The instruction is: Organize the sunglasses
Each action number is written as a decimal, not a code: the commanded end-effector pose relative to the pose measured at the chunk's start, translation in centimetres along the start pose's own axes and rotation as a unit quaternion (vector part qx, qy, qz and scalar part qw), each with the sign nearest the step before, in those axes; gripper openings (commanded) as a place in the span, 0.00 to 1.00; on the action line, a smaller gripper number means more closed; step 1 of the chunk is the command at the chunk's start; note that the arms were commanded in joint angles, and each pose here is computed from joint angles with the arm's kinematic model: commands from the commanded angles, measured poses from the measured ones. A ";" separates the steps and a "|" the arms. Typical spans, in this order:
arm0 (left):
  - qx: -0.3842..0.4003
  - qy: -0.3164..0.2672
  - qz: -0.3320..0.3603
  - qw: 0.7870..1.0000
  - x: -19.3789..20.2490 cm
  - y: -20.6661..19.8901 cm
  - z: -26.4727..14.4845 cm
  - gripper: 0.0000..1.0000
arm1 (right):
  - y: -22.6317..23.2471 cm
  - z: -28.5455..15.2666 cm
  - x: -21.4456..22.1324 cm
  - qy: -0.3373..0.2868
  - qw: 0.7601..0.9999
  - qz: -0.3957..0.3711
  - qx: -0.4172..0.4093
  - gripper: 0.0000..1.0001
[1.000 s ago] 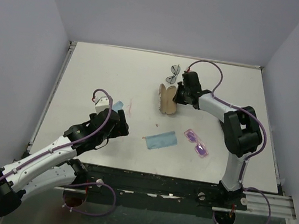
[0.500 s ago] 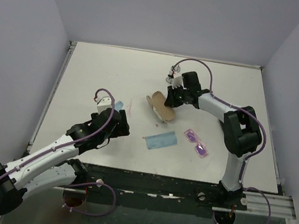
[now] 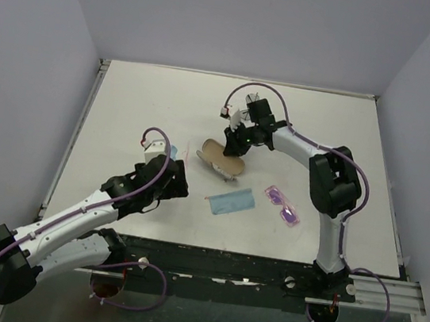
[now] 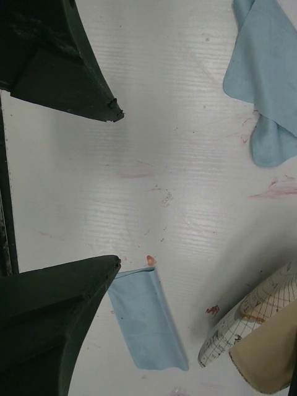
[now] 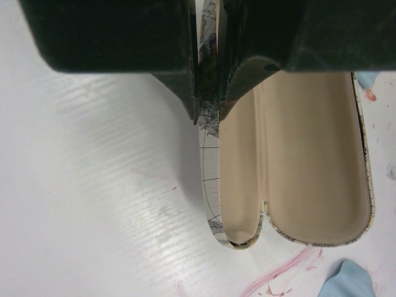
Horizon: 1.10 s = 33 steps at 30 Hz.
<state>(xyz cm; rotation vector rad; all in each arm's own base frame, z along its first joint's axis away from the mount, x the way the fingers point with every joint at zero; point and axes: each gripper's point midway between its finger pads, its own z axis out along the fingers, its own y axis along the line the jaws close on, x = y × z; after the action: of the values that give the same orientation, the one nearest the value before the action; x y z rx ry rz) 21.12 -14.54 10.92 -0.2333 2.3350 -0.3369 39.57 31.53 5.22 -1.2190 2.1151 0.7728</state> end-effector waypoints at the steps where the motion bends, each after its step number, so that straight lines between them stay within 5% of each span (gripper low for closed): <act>1: 0.023 -0.002 -0.010 1.000 -1.0 -1.4 -0.6 0.99 | 0.3 1.3 -0.6 0.006 0.999 -0.030 -0.029 0.19; 7: 0.012 0.009 -0.027 1.000 -0.2 -0.7 -0.5 0.99 | 1.1 3.5 -1.2 0.009 0.997 -0.052 -0.056 0.22; 14: 0.025 0.038 -0.045 0.998 1.4 -1.2 0.0 0.99 | 0.1 3.2 -3.4 -0.007 0.999 -0.048 -0.016 0.52; 19: 0.056 0.055 -0.058 0.995 2.4 -2.4 0.5 0.99 | -2.4 -0.9 -6.2 -0.068 0.989 -0.013 0.127 0.68; 26: 0.112 0.093 -0.073 0.987 4.1 -5.0 2.0 0.99 | -4.7 -12.1 -7.6 -0.222 0.894 0.168 0.351 0.82; 28: 0.130 0.109 -0.075 0.983 4.7 -6.0 2.3 0.98 | -3.2 -13.6 -5.2 -0.226 0.883 0.207 0.355 0.82; 33: 0.139 0.149 -0.087 0.975 6.3 -7.8 3.4 0.76 | 1.5 -14.5 1.4 -0.195 0.873 0.317 0.315 0.79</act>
<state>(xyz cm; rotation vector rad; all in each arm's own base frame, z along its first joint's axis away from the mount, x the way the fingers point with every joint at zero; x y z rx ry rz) 19.72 -21.03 6.29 -0.2661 2.5129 -0.6665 38.93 23.11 18.44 -0.2629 1.9878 0.4005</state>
